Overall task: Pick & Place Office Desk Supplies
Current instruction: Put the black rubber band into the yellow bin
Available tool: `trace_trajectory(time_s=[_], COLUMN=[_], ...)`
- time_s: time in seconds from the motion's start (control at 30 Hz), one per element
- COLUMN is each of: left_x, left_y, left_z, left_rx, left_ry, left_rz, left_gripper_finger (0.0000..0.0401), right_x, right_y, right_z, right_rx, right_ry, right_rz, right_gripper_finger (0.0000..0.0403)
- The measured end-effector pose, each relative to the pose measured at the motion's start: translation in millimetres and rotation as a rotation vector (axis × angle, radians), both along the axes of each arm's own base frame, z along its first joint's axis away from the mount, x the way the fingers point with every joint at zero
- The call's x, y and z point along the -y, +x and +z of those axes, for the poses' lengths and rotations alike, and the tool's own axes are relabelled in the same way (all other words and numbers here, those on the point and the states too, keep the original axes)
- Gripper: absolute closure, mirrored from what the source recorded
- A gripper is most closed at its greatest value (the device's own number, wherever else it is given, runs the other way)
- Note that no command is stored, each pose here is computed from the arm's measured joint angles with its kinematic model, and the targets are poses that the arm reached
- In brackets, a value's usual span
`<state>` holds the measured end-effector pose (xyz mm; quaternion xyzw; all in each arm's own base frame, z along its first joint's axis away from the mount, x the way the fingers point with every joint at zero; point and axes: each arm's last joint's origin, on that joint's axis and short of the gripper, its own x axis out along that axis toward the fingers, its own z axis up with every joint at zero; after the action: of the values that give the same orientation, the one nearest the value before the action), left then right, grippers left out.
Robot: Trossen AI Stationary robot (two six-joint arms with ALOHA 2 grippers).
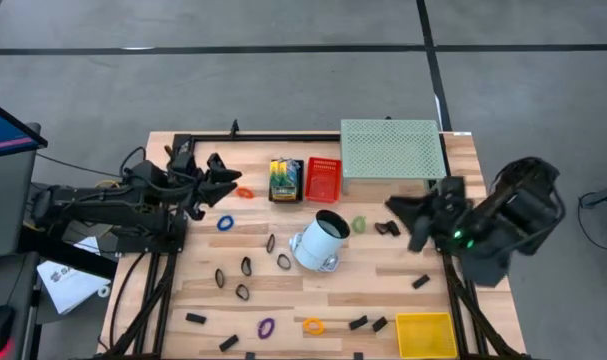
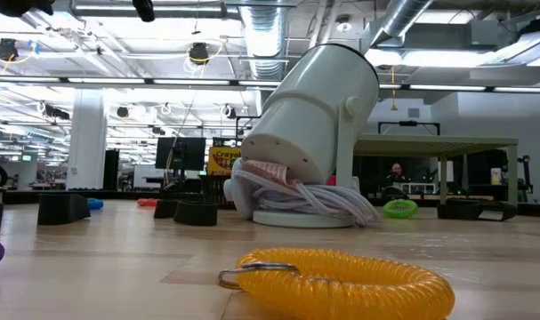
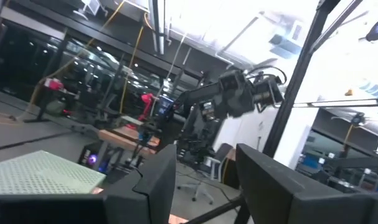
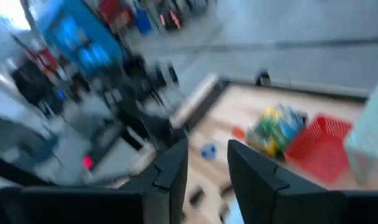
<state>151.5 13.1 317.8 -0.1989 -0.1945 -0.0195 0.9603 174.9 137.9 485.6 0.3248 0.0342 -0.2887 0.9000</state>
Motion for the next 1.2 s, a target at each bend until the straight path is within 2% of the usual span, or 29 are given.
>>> trace_trajectory(time_s=[0.1,0.2,0.3,0.43,0.53,0.6,0.73,0.87,0.97,1.03,1.17,1.2], left_x=[-1.7,-2.8,-4.8,-10.9,-17.1,-20.0,-23.7,-25.8,-26.8,-27.1,-28.7,-28.7], left_y=[-0.9,-2.0,-4.2,-7.8,-10.2,-12.0,-15.8,-16.5,-15.1,-13.9,-8.6,-7.1], left_z=[0.6,3.2,7.2,12.1,16.5,21.6,32.8,37.6,40.3,40.2,36.9,36.1], left_rx=[0.004,0.032,0.076,0.13,0.15,0.163,0.192,0.175,0.152,0.127,0.093,0.087], left_ry=[0.024,0.049,0.073,0.106,0.114,0.122,0.149,0.172,0.162,0.158,0.14,0.136], left_rz=[0.021,0.031,0.055,0.114,0.16,0.177,0.185,0.21,0.223,0.222,0.231,0.23], left_gripper_finger=[0.0239,0.0239,0.0241,0.0242,0.0242,0.0242,0.0242,0.0242,0.0242,0.0242,0.0242,0.0242], right_x=[5.1,3.8,5.4,15.8,28.9,39.9,63.9,64.3,53.7,49.1,46.9,48.2], right_y=[-9.2,-7.0,10.1,32.1,42.8,44.1,37.8,39.6,37.8,33.0,20.4,14.6], right_z=[14.3,26.1,38.2,53.6,52.0,41.5,10.2,-16.7,-23.7,-25.5,-32.0,-35.4], right_rx=[0.053,0.02,0.002,0.063,0.049,-0.039,-0.325,-0.597,-0.681,-0.713,-0.749,-0.75], right_ry=[-0.068,-0.187,-0.262,-0.348,-0.362,-0.301,-0.073,0.126,0.201,0.229,0.3,0.327], right_rz=[-0.004,0.054,0.162,0.354,0.443,0.463,0.451,0.546,0.642,0.648,0.569,0.515], right_gripper_finger=[0.0292,0.0292,0.0292,0.0292,0.0292,0.0292,0.0292,0.0292,0.0292,0.0292,0.0292,0.0292])
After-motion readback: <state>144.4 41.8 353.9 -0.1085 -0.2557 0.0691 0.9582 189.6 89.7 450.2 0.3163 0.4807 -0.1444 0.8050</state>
